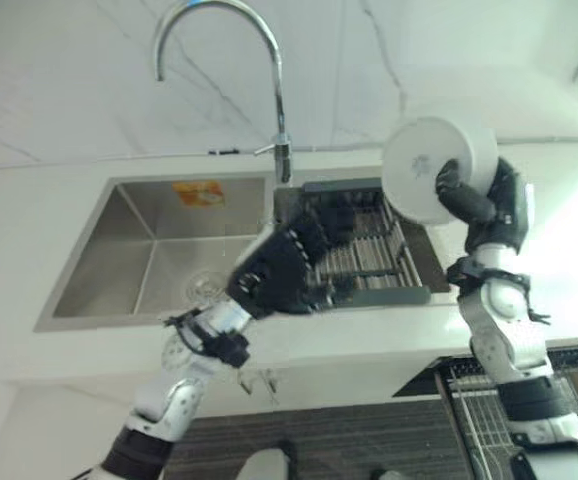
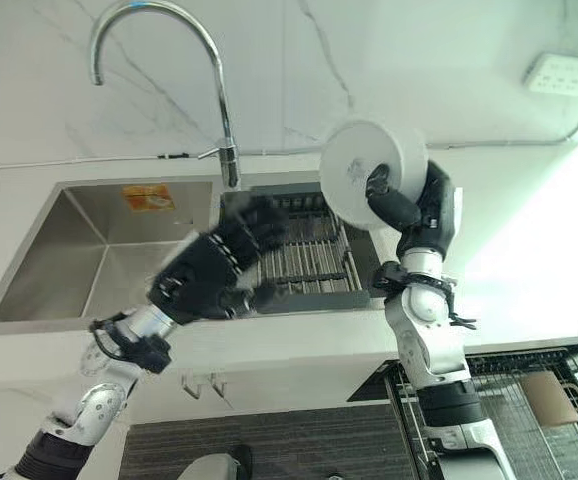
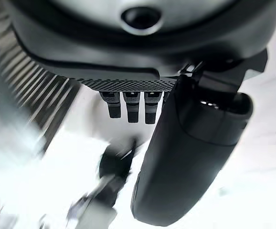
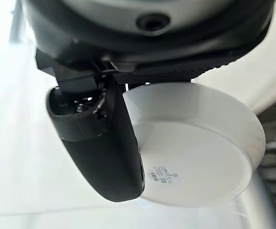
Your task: Place the dishes in the dishwasher.
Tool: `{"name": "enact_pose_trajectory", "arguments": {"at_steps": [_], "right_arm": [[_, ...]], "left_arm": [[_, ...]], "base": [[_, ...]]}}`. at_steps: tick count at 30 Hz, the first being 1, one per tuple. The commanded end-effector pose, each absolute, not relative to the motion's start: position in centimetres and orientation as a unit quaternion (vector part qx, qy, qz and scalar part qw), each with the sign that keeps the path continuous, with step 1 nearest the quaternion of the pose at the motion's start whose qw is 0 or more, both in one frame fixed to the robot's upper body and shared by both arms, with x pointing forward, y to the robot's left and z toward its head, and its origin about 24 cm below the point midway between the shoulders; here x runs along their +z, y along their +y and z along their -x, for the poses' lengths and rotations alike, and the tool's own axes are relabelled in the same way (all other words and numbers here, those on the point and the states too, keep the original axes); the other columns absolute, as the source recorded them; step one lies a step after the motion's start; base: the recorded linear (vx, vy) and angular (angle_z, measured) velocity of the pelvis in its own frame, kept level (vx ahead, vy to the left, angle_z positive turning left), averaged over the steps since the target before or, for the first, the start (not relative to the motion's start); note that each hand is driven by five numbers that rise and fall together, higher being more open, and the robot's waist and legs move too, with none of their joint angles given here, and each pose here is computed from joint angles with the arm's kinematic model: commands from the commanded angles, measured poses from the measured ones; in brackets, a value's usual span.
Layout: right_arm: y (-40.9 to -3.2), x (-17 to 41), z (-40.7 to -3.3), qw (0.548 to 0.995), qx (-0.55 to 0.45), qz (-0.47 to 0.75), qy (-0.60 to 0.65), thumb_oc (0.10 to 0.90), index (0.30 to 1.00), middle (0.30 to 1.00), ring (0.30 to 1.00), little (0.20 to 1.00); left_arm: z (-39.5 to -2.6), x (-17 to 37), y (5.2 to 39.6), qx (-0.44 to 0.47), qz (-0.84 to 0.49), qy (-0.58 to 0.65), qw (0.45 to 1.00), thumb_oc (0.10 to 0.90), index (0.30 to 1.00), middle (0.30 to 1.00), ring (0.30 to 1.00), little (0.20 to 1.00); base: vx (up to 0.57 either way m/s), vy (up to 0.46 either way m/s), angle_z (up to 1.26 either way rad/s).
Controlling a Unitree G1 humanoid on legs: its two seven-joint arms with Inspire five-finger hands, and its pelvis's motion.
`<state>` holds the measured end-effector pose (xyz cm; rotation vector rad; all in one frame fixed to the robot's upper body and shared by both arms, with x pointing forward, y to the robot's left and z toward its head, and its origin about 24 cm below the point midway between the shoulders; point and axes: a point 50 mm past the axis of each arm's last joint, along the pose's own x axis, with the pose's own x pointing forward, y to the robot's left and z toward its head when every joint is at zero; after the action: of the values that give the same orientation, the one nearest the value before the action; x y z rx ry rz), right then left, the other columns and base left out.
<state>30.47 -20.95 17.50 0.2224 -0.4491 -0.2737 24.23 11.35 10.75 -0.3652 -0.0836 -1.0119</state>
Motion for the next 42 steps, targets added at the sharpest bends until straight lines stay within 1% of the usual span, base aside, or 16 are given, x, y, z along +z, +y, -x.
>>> {"name": "enact_pose_trajectory", "arguments": {"at_steps": [1,3,7,10,14,18,20,22,28,31,34,35,36,38,39,42], "right_arm": [[-22.6,24.6,-27.6,0.885,-0.148,-0.095,-0.432,0.400,0.300,0.300,0.300,0.300],[-22.5,25.1,-27.0,0.877,-0.150,-0.075,-0.450,0.400,0.300,0.300,0.300,0.300],[-22.5,25.9,-26.3,0.861,-0.153,-0.074,-0.479,0.400,0.300,0.300,0.300,0.300],[-22.1,26.3,-25.8,0.845,-0.154,-0.087,-0.504,0.400,0.300,0.300,0.300,0.300],[-20.2,27.0,-26.0,0.835,-0.151,-0.109,-0.517,0.400,0.300,0.300,0.300,0.300],[-21.8,25.6,-25.7,0.833,-0.166,-0.142,-0.508,0.400,0.300,0.300,0.300,0.300],[-21.9,26.0,-25.4,0.827,-0.168,-0.147,-0.516,0.400,0.300,0.300,0.300,0.300],[-21.5,25.9,-25.7,0.841,-0.160,-0.137,-0.498,0.400,0.300,0.300,0.300,0.300],[-23.0,24.3,-26.1,0.870,-0.156,-0.124,-0.451,0.400,0.300,0.300,0.300,0.300],[-23.7,23.8,-26.5,0.890,-0.145,-0.098,-0.420,0.400,0.300,0.300,0.300,0.300],[-23.7,23.8,-26.5,0.891,-0.144,-0.098,-0.420,0.400,0.300,0.300,0.300,0.300],[-24.4,22.6,-27.1,0.918,-0.120,-0.061,-0.373,0.400,0.300,0.300,0.300,0.300],[-24.4,22.6,-27.1,0.918,-0.120,-0.061,-0.373,0.400,0.300,0.300,0.300,0.300],[-25.4,21.3,-27.2,0.929,-0.132,-0.028,-0.345,0.400,0.300,0.300,0.300,0.300],[-25.9,20.6,-27.1,0.930,-0.147,-0.020,-0.336,0.400,0.300,0.300,0.300,0.300],[-26.4,19.9,-27.0,0.932,-0.175,0.009,-0.318,0.400,0.300,0.300,0.300,0.300]], "left_arm": [[-21.2,14.6,8.2,-0.645,0.249,-0.091,0.716,0.800,0.900,0.900,0.900,0.900],[-20.1,14.1,6.7,-0.691,0.262,-0.061,0.672,0.800,0.900,0.900,0.900,0.900],[-18.6,13.4,4.8,-0.754,0.247,-0.018,0.609,0.800,0.900,0.900,0.900,0.900],[-18.2,13.2,3.9,-0.778,0.228,0.010,0.586,0.800,0.900,0.900,0.900,0.900],[-18.2,13.5,3.2,-0.776,0.235,0.032,0.584,0.800,0.900,0.900,0.900,0.900],[-17.9,12.4,2.7,-0.781,0.252,0.076,0.566,0.800,0.900,0.900,0.900,0.900],[-18.3,11.4,2.8,-0.767,0.245,0.097,0.586,0.800,0.900,0.900,0.900,0.900],[-18.5,9.4,3.4,-0.729,0.241,0.121,0.629,0.800,0.900,0.900,0.900,0.900],[-18.4,5.7,5.1,-0.655,0.227,0.144,0.706,0.800,0.900,0.900,0.900,0.900],[-18.4,3.4,6.6,-0.613,0.219,0.184,0.737,0.800,0.900,0.900,0.900,0.900],[-18.4,3.4,6.6,-0.613,0.220,0.185,0.736,0.800,0.900,0.900,0.900,0.900],[-16.1,-0.8,9.2,-0.618,0.190,0.310,0.698,0.800,0.900,0.900,0.900,0.900],[-16.1,-0.8,9.2,-0.618,0.190,0.310,0.698,0.800,0.900,0.900,0.900,0.900],[-14.6,-2.1,10.4,-0.638,0.241,0.357,0.638,0.800,0.900,0.900,0.900,0.900],[-14.2,-1.9,10.4,-0.649,0.278,0.350,0.616,0.800,0.900,0.900,0.900,0.900],[-14.0,-1.5,10.4,-0.655,0.320,0.328,0.601,0.800,0.900,0.900,0.900,0.900]], "base": [[0.02,0.111,-0.31],[0.01,0.087,-0.41],[-0.05,0.028,-0.40],[-0.18,-0.055,-0.49],[-0.15,-0.128,-1.23],[-0.02,-0.291,-0.31],[-0.05,-0.613,0.37],[0.03,-0.691,-0.18],[0.00,-0.201,-0.04],[-0.04,-0.054,0.00],[-0.03,0.010,0.00],[-0.08,0.031,0.00],[-0.09,0.070,0.05],[-0.01,0.113,0.08],[0.01,0.111,0.11],[0.02,0.058,0.05]]}}
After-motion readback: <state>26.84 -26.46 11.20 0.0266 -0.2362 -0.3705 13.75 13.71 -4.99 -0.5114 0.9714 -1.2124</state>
